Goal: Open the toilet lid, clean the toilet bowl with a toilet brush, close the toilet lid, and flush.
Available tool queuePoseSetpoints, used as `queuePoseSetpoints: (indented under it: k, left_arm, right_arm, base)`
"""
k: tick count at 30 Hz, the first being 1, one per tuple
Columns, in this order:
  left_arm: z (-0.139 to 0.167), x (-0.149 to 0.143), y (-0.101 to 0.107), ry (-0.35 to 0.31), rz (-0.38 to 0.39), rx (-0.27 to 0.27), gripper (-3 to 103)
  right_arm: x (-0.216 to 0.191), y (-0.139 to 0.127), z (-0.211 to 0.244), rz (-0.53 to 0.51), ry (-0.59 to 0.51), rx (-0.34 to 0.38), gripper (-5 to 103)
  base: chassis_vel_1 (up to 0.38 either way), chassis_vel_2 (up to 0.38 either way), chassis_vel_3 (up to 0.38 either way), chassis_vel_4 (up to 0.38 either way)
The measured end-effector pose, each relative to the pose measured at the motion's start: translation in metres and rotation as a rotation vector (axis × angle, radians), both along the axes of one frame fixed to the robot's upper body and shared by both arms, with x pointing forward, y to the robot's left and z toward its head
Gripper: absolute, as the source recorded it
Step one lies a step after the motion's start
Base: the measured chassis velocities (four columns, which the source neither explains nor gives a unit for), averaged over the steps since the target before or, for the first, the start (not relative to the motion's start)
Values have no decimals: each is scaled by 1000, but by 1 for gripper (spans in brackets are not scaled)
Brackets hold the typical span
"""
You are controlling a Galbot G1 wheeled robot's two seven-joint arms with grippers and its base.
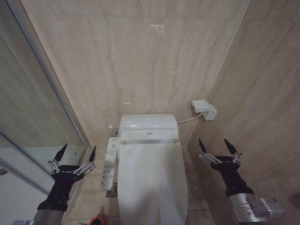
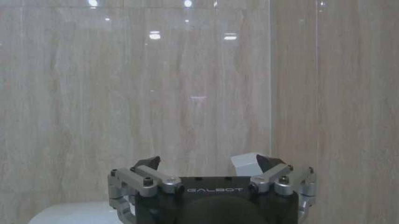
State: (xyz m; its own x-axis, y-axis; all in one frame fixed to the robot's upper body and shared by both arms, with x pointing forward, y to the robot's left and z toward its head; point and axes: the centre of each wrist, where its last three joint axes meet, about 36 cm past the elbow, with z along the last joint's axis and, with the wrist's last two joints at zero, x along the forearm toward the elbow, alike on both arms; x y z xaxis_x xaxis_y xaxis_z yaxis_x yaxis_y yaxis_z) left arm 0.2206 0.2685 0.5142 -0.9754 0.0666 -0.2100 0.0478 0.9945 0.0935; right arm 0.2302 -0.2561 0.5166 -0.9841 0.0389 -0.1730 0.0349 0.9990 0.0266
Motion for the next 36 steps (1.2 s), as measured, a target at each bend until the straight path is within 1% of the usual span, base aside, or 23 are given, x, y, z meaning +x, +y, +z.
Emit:
queuePoseSetpoints:
  k: [9, 17, 24, 36]
  left_arm:
    - [0, 0, 0, 1, 0, 0, 100]
    - [0, 0, 0, 2, 0, -1, 100]
    - [0, 0, 0, 2, 0, -1, 100]
    - [0, 0, 0, 2, 0, -1, 100]
  right_arm:
    - [0, 0, 0, 0, 0, 0, 100]
    - [0, 0, 0, 0, 0, 0, 100]
    - [0, 0, 0, 0, 0, 0, 100]
    - [0, 0, 0, 0, 0, 0, 100]
  base:
    - [53, -57, -60, 71]
    - [188, -188, -188, 200]
    - [276, -267, -276, 288]
    - [358, -359, -356, 359]
